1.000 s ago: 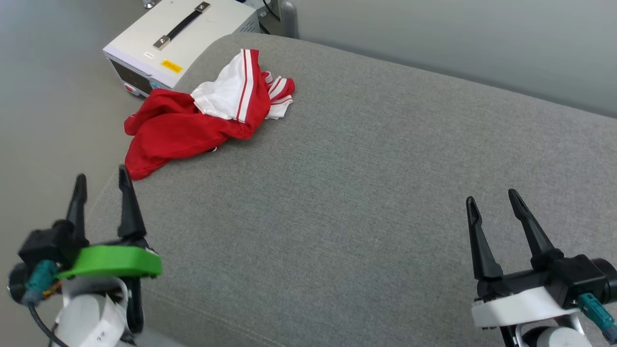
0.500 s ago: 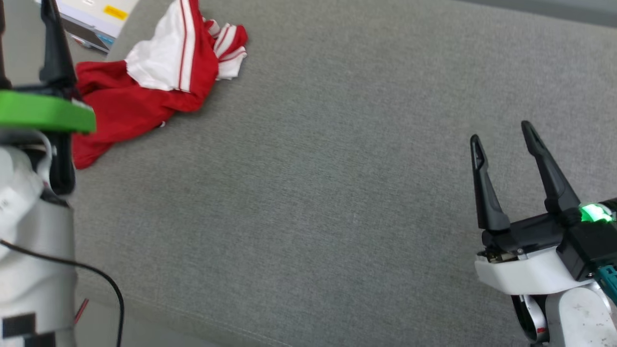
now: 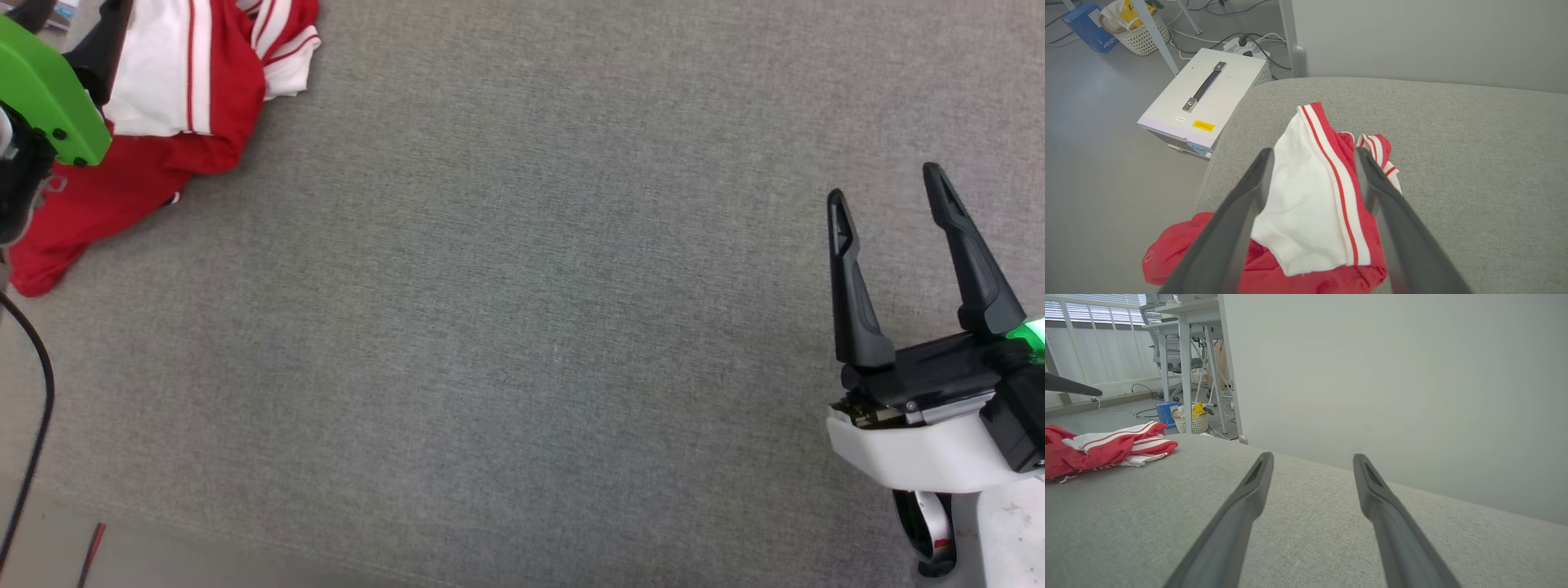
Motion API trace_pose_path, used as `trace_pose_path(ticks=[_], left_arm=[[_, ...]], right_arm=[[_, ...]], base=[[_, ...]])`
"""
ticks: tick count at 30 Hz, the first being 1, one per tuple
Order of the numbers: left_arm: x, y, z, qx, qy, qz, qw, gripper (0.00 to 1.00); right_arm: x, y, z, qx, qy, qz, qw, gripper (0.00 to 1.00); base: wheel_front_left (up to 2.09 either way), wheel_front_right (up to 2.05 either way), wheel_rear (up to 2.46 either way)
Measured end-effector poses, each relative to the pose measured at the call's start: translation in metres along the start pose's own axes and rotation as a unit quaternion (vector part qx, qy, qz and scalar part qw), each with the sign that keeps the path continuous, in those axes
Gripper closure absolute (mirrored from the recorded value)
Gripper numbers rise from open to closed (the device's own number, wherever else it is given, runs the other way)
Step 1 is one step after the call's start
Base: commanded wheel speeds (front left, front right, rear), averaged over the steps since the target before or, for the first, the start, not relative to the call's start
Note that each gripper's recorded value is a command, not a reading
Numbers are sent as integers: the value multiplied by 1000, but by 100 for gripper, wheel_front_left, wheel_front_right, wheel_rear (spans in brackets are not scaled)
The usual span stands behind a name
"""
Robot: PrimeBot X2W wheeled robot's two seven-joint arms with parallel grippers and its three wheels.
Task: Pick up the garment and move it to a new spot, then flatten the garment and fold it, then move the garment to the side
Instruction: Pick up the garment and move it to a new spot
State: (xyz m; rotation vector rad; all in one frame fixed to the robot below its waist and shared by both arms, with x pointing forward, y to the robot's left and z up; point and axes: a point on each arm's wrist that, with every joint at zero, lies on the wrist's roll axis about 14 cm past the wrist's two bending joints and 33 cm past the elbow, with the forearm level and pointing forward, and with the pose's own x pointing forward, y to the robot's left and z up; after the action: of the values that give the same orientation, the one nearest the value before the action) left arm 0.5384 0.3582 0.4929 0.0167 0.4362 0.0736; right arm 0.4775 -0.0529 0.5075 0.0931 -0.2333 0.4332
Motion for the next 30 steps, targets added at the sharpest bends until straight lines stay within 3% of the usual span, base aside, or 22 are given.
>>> trace_pose_path(ticks=[3, 11, 17, 23, 24, 30], left_arm=[[7, -5, -28, -3, 94, -14, 995, 0], [6, -14, -105, 15, 276, -34, 960, 0], [11, -16, -142, 17, 340, -29, 940, 0], [17, -20, -150, 33, 360, -30, 932, 0], [17, -19, -149, 29, 359, -29, 932, 100], [17, -22, -130, 43, 310, -38, 949, 100]], right_arm=[[0, -5, -3, -4, 1, -5, 1000, 0], [1, -15, -16, -5, 10, -14, 1000, 0], [-2, -23, -28, -6, 24, -24, 999, 0], [-4, -27, -32, -6, 31, -30, 999, 0], [-5, -28, -32, -5, 31, -31, 999, 0], [-4, -25, -22, -1, 23, -32, 999, 0]], base=[[0, 0, 0], [0, 0, 0], [0, 0, 0], [0, 0, 0], [0, 0, 0], [0, 0, 0]])
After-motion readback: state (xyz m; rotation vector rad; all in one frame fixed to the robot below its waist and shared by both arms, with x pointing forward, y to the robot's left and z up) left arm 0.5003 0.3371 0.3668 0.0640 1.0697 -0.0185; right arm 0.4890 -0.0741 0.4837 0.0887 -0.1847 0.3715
